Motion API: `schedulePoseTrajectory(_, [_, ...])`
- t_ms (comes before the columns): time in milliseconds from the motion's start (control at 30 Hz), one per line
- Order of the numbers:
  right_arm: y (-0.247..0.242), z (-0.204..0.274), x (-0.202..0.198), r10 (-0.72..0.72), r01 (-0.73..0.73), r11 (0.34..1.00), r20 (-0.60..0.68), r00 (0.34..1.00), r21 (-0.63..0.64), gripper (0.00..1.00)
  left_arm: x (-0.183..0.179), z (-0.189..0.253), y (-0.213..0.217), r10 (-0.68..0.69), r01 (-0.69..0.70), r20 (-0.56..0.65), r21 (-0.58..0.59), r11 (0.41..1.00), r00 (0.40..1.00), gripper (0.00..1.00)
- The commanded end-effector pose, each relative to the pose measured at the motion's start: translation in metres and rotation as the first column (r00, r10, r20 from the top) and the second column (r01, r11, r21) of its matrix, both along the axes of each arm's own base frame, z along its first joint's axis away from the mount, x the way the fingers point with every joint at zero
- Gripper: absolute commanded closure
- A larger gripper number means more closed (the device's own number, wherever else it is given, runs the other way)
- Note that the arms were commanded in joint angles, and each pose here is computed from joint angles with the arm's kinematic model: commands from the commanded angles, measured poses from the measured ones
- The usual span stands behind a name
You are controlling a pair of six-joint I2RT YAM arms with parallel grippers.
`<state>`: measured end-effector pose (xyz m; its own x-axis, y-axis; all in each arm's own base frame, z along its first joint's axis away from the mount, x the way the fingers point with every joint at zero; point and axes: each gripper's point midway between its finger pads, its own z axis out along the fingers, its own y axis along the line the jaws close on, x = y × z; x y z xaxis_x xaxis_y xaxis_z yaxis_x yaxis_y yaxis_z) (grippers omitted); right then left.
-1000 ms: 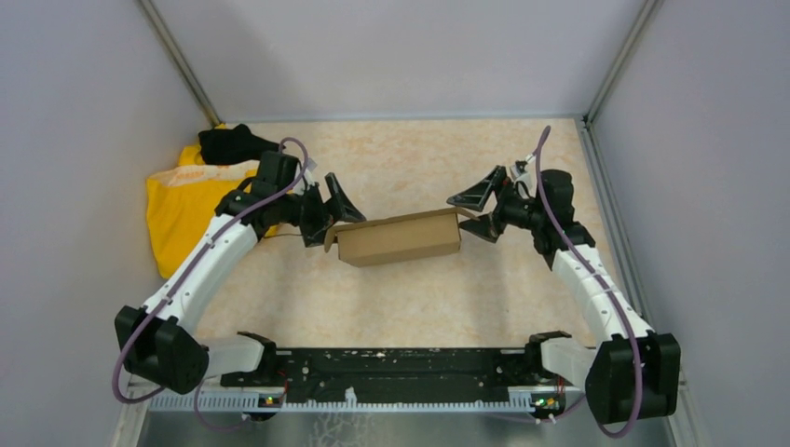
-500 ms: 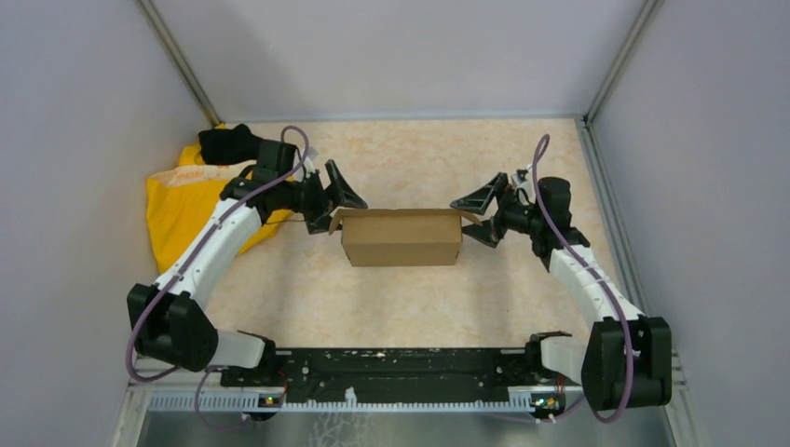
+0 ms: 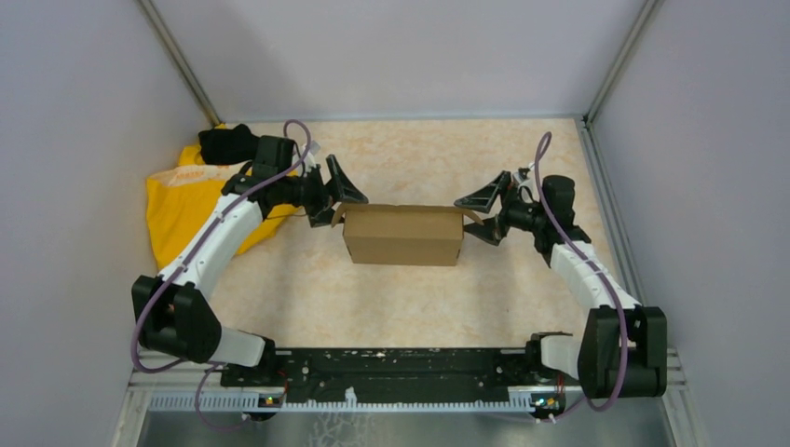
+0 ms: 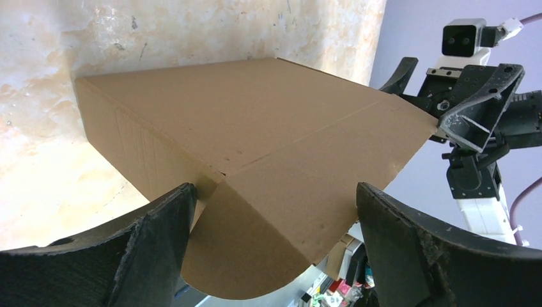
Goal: Fold the paper box
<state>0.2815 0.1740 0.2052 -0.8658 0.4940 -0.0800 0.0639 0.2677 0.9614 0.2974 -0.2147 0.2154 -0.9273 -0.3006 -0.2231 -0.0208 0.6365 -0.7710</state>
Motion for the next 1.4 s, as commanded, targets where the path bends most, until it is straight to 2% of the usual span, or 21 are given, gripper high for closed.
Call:
schedulePoseTrajectory(0, [-0.001, 0.003, -0.006, 0.048, -0.049, 0.999, 0.03, 0.998, 0.018, 0.01, -0.005, 0.022, -0.015, -0.091, 0.097, 0.065, -0.093, 0.991, 0.994, 0.01])
schedulePoseTrajectory(233, [-0.02, 0.005, 0.002, 0.0, -0.001, 1.0, 0.051, 0.999, 0.02, 0.01, -0.001, 0.027, -0.01, -0.088, 0.098, 0.096, -0.111, 0.989, 0.992, 0.01])
schedulePoseTrajectory(900, [-0.027, 0.007, 0.021, -0.021, 0.024, 0.999, 0.09, 0.996, -0.027, 0.01, 0.003, -0.012, 0.013, -0.039, 0.042, 0.066, -0.043, 0.998, 0.997, 0.01])
schedulePoseTrajectory(1367, [-0.035, 0.039, 0.04, -0.053, 0.061, 0.997, 0.165, 0.985, -0.04, 0.01, 0.021, 0.002, 0.036, 0.004, 0.0, 0.124, -0.03, 1.0, 0.992, 0.01])
